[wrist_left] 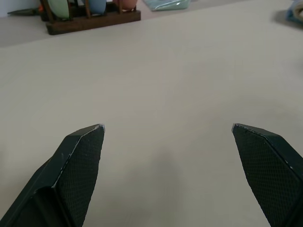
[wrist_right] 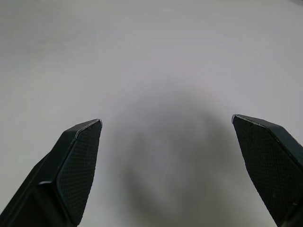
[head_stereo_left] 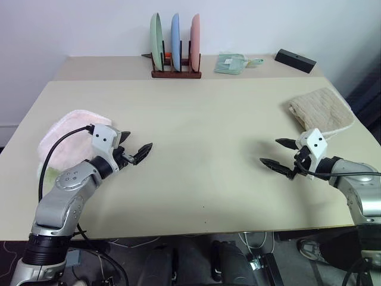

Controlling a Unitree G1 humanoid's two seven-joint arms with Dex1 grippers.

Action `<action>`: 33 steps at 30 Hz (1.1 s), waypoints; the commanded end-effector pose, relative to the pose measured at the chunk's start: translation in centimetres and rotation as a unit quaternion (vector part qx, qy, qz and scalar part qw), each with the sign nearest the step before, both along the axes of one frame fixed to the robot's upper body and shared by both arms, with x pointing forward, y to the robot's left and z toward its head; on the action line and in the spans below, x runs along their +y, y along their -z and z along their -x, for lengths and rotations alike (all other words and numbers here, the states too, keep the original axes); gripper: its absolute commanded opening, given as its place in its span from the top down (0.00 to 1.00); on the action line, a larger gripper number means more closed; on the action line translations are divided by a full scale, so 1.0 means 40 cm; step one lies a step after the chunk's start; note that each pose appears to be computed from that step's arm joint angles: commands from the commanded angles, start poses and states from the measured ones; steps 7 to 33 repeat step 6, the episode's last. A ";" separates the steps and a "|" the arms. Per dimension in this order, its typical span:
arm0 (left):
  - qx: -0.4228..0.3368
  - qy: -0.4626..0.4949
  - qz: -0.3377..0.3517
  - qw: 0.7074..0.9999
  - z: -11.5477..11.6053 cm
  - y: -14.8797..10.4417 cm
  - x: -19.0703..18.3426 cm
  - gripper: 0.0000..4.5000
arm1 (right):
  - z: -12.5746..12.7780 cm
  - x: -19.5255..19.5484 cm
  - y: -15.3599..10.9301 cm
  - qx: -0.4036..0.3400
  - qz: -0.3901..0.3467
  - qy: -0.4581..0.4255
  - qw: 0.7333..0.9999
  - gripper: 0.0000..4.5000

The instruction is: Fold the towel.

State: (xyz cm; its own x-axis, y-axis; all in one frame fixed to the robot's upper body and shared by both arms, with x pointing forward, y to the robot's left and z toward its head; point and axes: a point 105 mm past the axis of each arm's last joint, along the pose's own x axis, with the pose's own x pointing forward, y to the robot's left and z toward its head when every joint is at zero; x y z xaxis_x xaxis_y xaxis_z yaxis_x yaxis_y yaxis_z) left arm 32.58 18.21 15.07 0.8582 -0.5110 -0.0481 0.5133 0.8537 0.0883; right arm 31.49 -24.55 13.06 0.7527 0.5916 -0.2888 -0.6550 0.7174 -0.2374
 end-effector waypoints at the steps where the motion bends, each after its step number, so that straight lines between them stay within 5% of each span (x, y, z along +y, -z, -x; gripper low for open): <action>1: -0.024 0.029 0.006 0.999 0.006 -0.023 -0.034 0.02 | 0.009 -0.003 -0.040 -0.024 -0.019 0.002 1.000 0.00; 33: -0.022 0.052 0.006 0.998 0.008 -0.010 -0.080 0.02 | -0.008 -0.002 -0.045 -0.026 -0.017 0.006 1.000 0.00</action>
